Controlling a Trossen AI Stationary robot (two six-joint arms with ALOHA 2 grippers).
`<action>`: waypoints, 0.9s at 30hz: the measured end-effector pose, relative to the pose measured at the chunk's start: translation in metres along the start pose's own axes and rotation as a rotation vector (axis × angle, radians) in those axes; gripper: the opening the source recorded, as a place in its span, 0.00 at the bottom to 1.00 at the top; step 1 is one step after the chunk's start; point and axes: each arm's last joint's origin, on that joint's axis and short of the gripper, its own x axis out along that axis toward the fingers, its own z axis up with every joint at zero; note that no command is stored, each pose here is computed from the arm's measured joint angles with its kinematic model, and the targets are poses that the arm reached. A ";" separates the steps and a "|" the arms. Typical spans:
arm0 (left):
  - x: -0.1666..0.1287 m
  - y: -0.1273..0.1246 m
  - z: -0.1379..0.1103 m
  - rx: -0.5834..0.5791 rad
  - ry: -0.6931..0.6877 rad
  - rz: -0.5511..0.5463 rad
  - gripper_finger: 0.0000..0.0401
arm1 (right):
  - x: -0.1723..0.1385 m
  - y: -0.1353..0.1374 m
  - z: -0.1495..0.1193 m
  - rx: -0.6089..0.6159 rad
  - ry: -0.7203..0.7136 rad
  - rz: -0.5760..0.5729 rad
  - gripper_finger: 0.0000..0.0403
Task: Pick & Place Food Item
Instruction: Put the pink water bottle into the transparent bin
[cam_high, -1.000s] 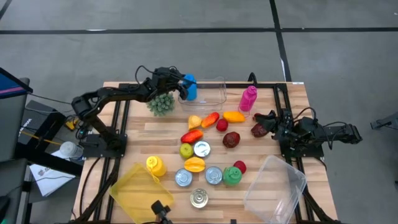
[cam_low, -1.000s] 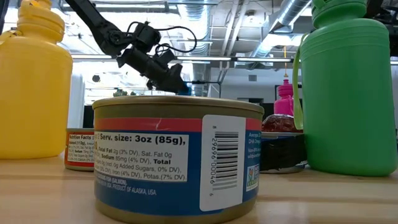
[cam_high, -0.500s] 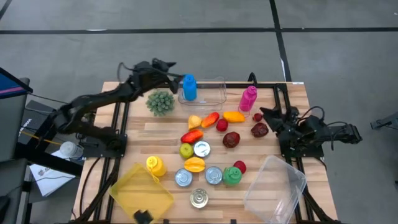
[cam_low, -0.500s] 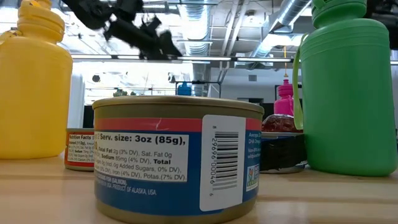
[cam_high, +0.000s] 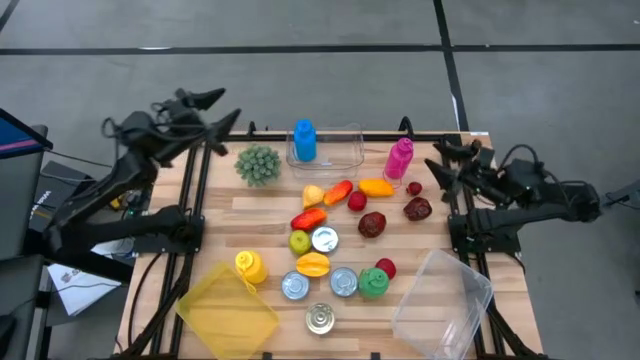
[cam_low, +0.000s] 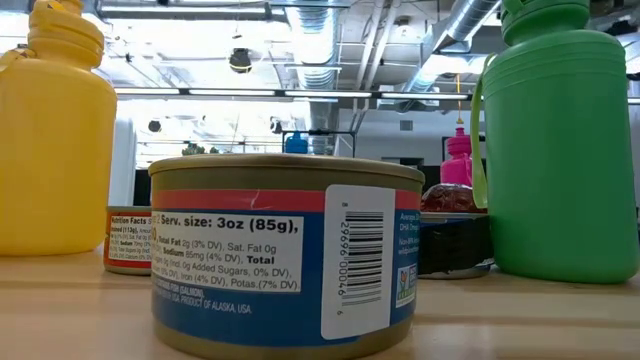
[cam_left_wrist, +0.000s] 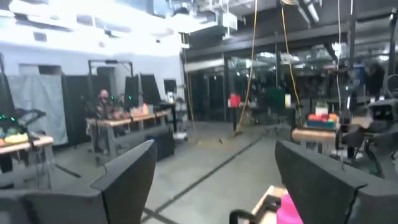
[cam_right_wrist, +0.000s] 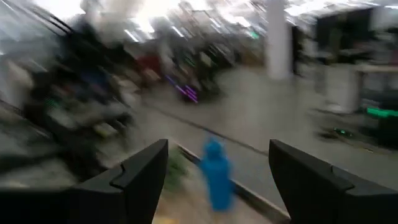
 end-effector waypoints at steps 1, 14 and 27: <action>-0.006 0.000 0.002 0.000 0.001 0.008 0.76 | 0.003 0.001 0.006 -0.029 0.038 -0.051 0.67; -0.036 -0.003 -0.038 -0.135 0.090 -0.034 0.46 | 0.055 -0.001 0.024 -0.085 0.303 -0.509 0.67; -0.055 -0.006 -0.082 -0.265 0.068 -0.030 0.24 | 0.109 -0.034 -0.014 -0.017 0.641 -0.523 0.67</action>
